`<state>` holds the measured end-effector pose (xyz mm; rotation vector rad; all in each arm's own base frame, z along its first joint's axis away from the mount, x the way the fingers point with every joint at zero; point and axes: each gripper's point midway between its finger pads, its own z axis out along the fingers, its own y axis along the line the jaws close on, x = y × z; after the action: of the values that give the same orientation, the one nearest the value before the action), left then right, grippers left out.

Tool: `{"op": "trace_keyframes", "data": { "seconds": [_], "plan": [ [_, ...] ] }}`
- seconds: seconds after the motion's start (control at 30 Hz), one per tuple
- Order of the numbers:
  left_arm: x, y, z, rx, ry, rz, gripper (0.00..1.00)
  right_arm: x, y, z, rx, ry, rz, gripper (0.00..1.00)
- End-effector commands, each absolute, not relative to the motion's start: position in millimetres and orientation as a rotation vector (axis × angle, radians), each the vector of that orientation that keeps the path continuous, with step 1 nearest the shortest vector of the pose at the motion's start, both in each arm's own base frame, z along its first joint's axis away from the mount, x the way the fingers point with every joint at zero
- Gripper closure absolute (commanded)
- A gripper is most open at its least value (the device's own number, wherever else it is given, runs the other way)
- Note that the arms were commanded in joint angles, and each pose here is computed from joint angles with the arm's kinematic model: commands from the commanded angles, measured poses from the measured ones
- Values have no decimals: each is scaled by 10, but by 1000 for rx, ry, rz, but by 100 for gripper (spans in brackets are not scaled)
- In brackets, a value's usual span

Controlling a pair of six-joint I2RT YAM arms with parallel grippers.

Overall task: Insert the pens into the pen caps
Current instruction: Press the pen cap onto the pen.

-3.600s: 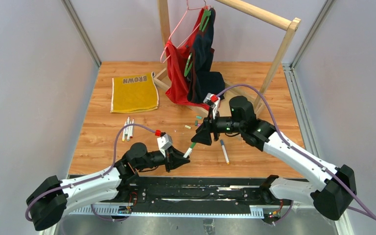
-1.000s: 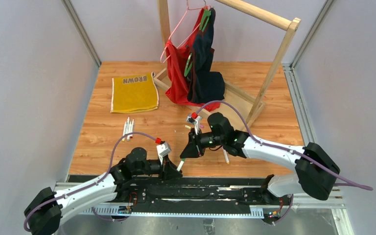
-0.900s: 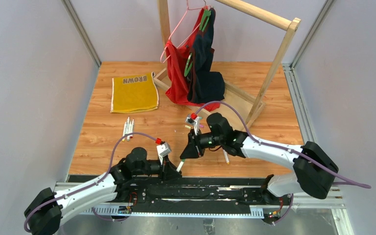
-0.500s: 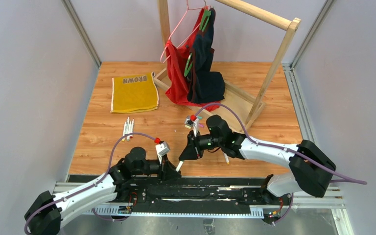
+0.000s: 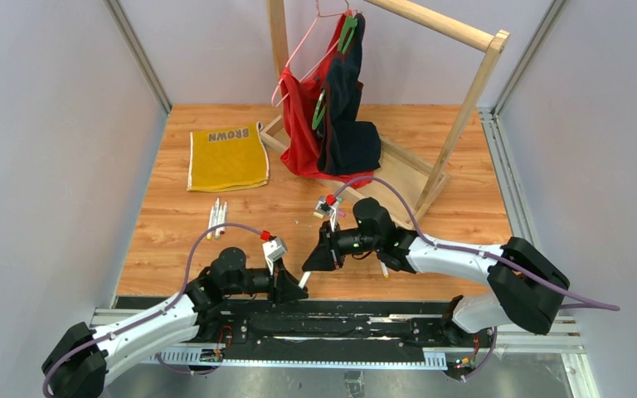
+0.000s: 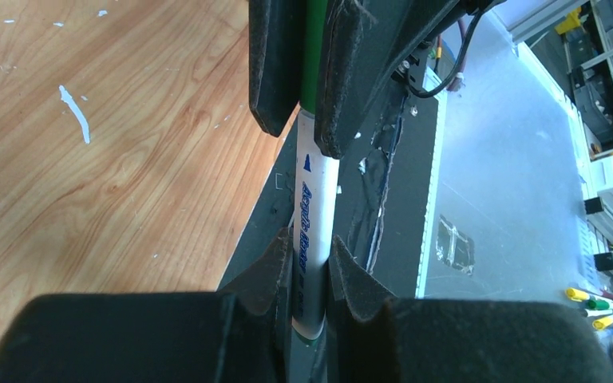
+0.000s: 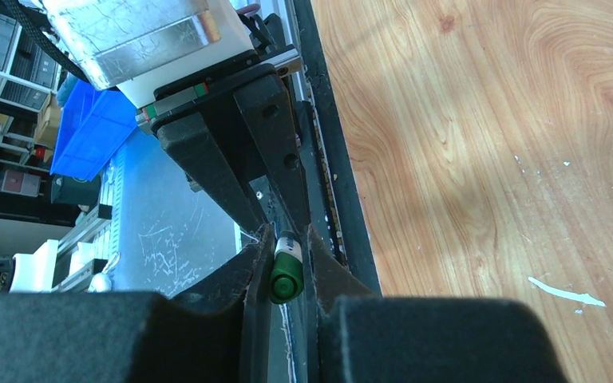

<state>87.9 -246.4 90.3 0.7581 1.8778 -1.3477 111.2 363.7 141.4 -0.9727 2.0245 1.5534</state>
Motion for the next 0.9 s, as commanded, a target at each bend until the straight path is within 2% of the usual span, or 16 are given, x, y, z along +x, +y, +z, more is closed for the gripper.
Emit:
{"op": "trace_keyframes", "data": {
  "seconds": [0.0,0.27,0.43,0.5,0.6,0.67,0.73,0.87],
  "plan": [
    [1587,-2336,2776,405,1160,-1245,100,-69,3135,819,-1238,2480,1755,99],
    [1589,-2370,2839,409,1132,-1269,100,-62,3223,938,-1242,2406,1783,99],
    [1542,-2474,2548,522,1223,-1255,100,315,3253,1312,-1231,2305,1595,99],
    [1509,-2502,2382,577,1276,-1242,100,529,3213,1480,-1203,2266,1494,90],
    [1484,-2501,2150,639,1351,-1203,100,839,3117,1735,-1130,2209,1379,62],
    [1490,-2479,2020,640,1393,-1185,100,969,3073,1897,-1096,2159,1345,48],
    [1494,-2466,1940,632,1412,-1180,100,1054,3044,2010,-1078,2116,1316,44],
    [1506,-2468,1818,641,1445,-1166,100,1217,3010,2218,-1031,2031,1261,42]
  ]
}}
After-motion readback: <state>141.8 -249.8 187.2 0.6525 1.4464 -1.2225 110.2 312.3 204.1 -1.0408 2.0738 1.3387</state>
